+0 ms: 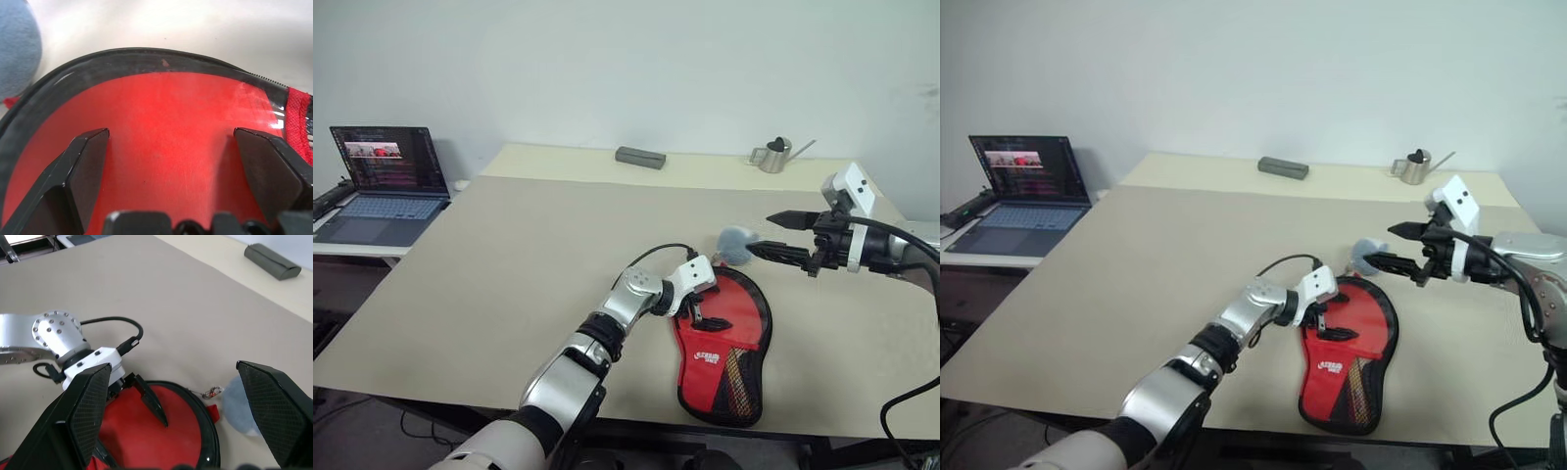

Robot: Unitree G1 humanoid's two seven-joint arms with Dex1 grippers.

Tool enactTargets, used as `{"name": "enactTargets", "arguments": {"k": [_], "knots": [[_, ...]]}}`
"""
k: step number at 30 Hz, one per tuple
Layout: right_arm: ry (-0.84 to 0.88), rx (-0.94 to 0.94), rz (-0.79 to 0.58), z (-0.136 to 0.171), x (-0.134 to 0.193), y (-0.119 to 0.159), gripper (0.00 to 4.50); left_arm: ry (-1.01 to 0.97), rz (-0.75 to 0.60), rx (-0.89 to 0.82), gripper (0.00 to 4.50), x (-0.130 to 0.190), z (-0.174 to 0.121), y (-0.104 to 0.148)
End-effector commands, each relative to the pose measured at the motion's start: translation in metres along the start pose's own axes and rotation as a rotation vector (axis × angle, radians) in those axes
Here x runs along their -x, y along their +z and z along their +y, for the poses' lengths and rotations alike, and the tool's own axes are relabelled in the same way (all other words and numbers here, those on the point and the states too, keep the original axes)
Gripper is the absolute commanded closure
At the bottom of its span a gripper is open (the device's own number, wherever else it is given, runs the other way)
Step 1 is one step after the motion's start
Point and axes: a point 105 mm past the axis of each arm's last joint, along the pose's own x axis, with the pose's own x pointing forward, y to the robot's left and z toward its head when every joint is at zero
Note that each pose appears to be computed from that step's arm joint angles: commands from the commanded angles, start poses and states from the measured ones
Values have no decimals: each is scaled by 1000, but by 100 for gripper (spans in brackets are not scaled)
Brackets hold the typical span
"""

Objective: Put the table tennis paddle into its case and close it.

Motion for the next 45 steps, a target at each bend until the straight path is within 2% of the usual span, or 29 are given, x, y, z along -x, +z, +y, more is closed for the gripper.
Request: {"name": "enactTargets", "arguments": {"k": [1, 8, 13, 24, 30, 37, 45], "knots": [[-15, 39, -50, 1, 5, 16, 0, -63, 363, 169, 3, 6, -50, -120], [-53, 23, -70, -6, 3, 18, 0, -62, 355, 213, 3, 4, -63, -131], [-76, 16, -69, -13, 0, 17, 0, -54, 354, 211, 3, 8, -60, -131], [-62, 6, -73, -8, -3, 15, 0, 13, 47, 182, 3, 12, -15, -60], [-65, 3, -61, -9, -1, 11, 0, -6, -14, 147, 3, 11, -11, -42], [-125, -2, -18, -32, -4, 0, 0, -27, 43, 118, 3, 8, -18, -51], [-144, -18, 5, -57, -35, -2, 0, -26, 61, 113, 3, 9, -18, -55]]}}
